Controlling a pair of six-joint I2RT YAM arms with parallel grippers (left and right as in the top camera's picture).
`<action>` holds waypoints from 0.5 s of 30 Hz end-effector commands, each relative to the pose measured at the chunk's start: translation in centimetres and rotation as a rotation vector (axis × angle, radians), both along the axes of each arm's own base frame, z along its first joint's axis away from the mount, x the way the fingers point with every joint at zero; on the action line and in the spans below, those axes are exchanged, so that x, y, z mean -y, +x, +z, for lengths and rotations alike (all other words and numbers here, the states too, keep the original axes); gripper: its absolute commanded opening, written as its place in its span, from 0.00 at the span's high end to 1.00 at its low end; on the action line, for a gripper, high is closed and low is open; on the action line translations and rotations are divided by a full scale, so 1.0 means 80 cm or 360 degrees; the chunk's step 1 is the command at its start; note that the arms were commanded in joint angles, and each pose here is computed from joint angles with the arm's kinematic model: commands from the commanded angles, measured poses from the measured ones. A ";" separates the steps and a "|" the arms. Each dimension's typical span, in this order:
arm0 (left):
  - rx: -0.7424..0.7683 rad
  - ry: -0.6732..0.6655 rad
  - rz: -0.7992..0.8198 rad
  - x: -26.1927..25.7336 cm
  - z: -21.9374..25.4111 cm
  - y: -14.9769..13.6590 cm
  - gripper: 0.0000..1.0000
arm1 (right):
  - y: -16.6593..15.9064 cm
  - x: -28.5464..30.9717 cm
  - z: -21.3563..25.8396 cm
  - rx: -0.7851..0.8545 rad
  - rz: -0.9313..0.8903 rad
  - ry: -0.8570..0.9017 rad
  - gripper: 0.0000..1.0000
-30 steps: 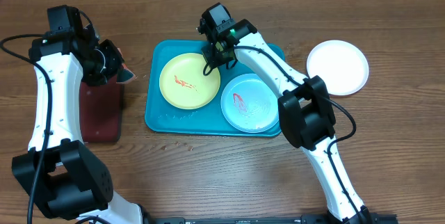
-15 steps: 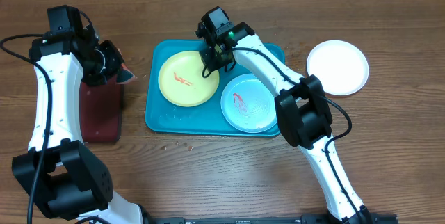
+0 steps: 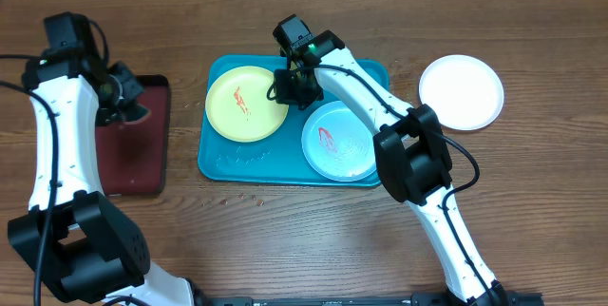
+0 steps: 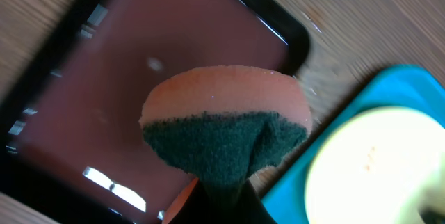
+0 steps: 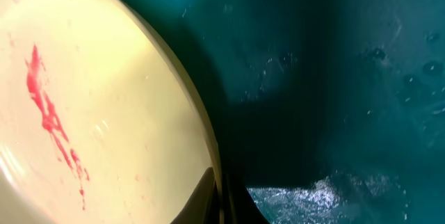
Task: Clean dirty plates on tray and stack at the side
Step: 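Grasp the yellow plate rim with the right gripper and pull it center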
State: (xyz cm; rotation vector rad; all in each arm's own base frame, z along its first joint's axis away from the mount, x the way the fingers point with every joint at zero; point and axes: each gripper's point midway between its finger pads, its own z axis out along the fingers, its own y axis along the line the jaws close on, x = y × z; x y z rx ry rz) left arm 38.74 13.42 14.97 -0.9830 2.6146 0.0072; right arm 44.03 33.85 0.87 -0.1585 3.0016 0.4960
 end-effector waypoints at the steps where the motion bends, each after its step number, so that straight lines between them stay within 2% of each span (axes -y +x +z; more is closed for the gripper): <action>1: -0.0058 0.0128 0.0081 -0.034 -0.011 -0.003 0.96 | -0.027 -0.005 -0.028 -0.0090 0.0056 -0.0079 0.96; 5: -0.0122 0.0046 -0.0035 -0.032 -0.040 0.000 0.96 | -0.032 -0.011 -0.029 -0.0050 0.0140 -0.0111 0.96; 15: -0.0273 -0.0001 -0.0036 -0.046 -0.114 0.007 0.96 | -0.049 -0.018 -0.030 -0.0090 0.0173 -0.0130 0.96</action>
